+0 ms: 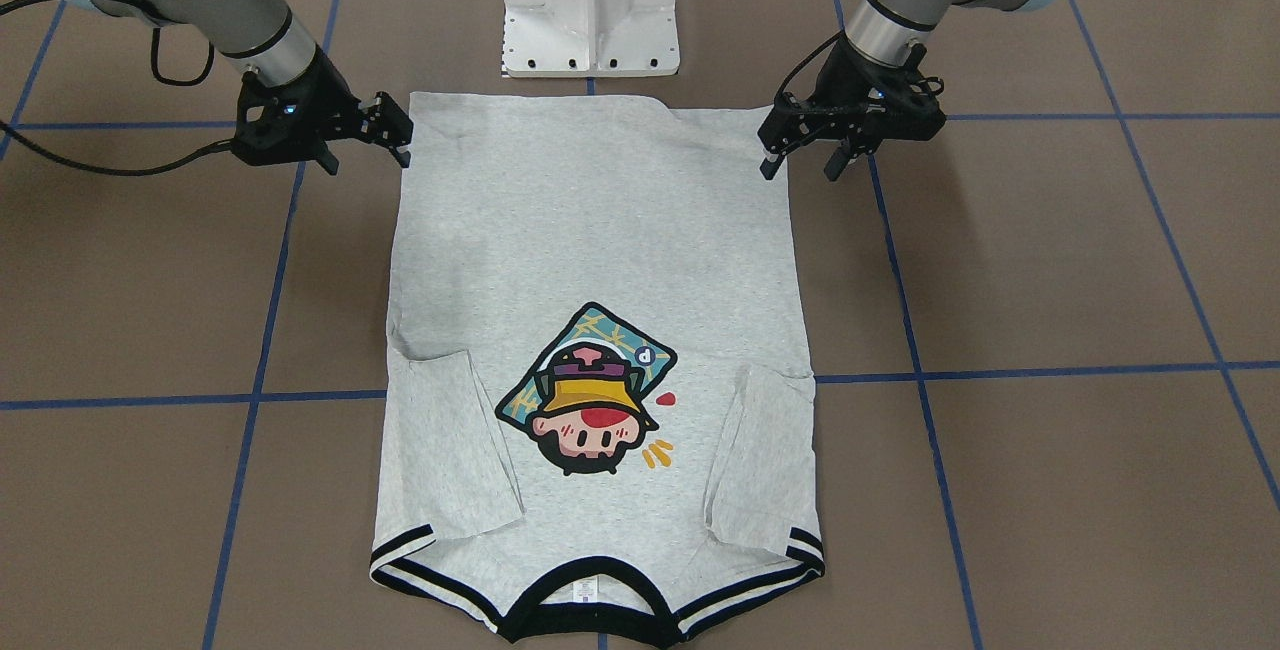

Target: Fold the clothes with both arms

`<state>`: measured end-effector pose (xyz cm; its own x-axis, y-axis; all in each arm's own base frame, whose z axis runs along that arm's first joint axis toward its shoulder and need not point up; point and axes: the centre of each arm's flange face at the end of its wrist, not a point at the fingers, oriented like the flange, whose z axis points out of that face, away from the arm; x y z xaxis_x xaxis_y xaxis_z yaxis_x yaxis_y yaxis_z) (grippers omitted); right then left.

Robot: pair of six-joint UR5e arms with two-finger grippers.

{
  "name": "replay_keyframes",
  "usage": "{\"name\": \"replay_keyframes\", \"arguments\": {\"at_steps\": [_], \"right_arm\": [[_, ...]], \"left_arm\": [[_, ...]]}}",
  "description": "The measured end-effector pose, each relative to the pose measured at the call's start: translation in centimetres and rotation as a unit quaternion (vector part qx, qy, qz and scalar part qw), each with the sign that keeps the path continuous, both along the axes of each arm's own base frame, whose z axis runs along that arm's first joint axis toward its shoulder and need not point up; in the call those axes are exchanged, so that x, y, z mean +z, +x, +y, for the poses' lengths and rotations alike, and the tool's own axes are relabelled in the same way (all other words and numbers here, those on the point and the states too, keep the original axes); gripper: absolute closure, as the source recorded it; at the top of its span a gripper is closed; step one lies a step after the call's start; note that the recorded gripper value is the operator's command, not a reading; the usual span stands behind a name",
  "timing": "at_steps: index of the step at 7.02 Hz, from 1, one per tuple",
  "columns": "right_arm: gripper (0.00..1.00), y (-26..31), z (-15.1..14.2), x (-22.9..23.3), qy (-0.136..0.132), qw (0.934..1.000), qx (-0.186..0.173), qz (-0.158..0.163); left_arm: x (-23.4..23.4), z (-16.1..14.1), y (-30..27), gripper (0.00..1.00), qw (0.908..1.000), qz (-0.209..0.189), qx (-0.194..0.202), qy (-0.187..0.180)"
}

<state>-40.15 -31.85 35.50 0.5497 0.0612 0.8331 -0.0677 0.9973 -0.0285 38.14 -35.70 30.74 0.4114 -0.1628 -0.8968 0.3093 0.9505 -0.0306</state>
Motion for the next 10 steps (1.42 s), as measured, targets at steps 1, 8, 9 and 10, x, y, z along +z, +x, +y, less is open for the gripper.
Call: {"name": "replay_keyframes", "arguments": {"at_steps": [1,8,9,10], "right_arm": [[0.00,-2.1,3.4,0.9,-0.003,1.0000,-0.001,0.000],[0.19,-6.8,12.6,3.9,-0.076,0.9965,0.008,0.033],[0.27,-6.7,12.8,4.2,-0.081,0.9960,0.010,0.036],[0.34,-6.7,12.9,4.4,-0.083,0.9957,0.010,0.038]], "left_arm": [[-0.5,0.6,-0.7,0.01,1.0000,0.005,-0.001,0.003],[-2.0,1.3,-1.1,0.01,0.9997,0.018,0.003,0.016],[-2.0,1.3,-1.0,0.01,0.9997,0.017,0.004,0.017],[-2.0,1.3,-1.0,0.01,0.9997,0.017,0.004,0.017]]}}
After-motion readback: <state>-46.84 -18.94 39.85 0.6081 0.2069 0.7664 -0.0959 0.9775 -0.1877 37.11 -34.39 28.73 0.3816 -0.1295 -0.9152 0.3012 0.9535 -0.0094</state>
